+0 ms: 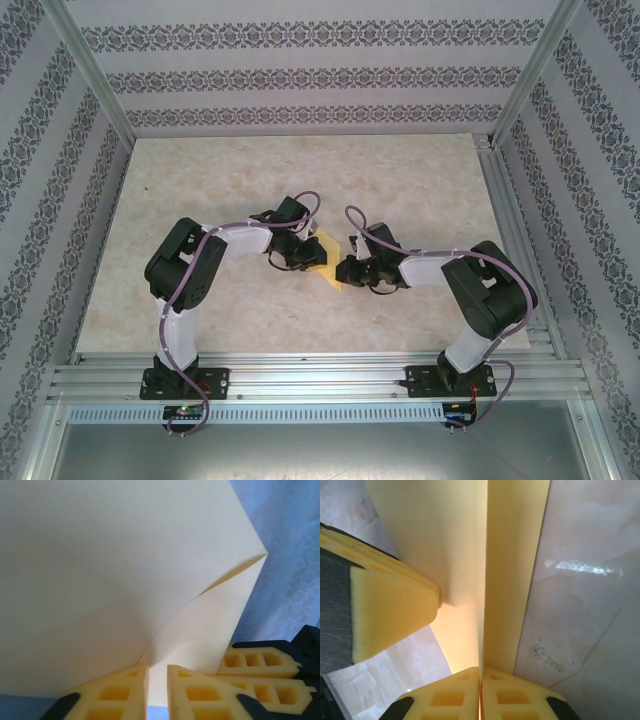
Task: Fold a paper plane with a square sheet of paper (pick it up from the middle)
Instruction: Fourth fold the wing at the center of the table.
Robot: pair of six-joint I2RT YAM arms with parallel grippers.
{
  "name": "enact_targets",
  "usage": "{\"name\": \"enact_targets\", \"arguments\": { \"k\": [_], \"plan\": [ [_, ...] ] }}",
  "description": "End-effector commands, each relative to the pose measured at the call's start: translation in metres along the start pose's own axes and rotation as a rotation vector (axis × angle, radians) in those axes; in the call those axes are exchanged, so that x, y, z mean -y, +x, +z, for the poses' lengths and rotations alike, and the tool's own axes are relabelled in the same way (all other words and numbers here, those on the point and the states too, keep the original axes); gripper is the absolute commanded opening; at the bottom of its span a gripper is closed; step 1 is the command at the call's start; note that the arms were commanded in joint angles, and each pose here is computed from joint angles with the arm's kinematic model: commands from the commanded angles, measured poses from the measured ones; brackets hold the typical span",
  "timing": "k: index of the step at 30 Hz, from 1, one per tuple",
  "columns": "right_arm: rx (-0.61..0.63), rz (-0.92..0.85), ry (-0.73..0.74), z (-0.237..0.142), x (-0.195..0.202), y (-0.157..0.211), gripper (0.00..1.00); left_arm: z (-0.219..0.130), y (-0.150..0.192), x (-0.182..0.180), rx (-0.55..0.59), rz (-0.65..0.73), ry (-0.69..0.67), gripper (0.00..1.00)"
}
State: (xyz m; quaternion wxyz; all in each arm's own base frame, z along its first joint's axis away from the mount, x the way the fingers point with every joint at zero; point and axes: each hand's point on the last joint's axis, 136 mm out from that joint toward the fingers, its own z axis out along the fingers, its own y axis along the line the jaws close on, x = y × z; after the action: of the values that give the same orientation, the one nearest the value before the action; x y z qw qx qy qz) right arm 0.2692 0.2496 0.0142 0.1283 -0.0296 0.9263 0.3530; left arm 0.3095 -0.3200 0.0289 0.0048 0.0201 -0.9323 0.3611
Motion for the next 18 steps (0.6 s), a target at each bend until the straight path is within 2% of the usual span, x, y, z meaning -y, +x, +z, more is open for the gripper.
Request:
{"name": "enact_targets", "arguments": {
  "k": [1, 3, 9, 13, 18],
  "plan": [
    [0.085, -0.073, 0.055, -0.005, 0.006, -0.008, 0.1, -0.018, -0.014, 0.034, 0.092, -0.017, 0.114, 0.3],
    [0.104, -0.099, 0.056, -0.006, 0.005, -0.008, 0.09, -0.023, -0.017, 0.044, 0.113, -0.04, 0.159, 0.32],
    [0.155, -0.176, 0.072, -0.005, 0.005, -0.006, 0.08, -0.026, -0.024, 0.059, 0.154, -0.153, 0.289, 0.48],
    [0.195, -0.24, 0.098, -0.006, 0.003, -0.005, 0.07, -0.021, -0.026, 0.056, 0.155, -0.208, 0.301, 0.59],
    [0.215, -0.313, 0.154, -0.005, 0.005, -0.001, 0.06, -0.019, -0.029, 0.06, 0.167, -0.241, 0.326, 0.66]
  ]
}}
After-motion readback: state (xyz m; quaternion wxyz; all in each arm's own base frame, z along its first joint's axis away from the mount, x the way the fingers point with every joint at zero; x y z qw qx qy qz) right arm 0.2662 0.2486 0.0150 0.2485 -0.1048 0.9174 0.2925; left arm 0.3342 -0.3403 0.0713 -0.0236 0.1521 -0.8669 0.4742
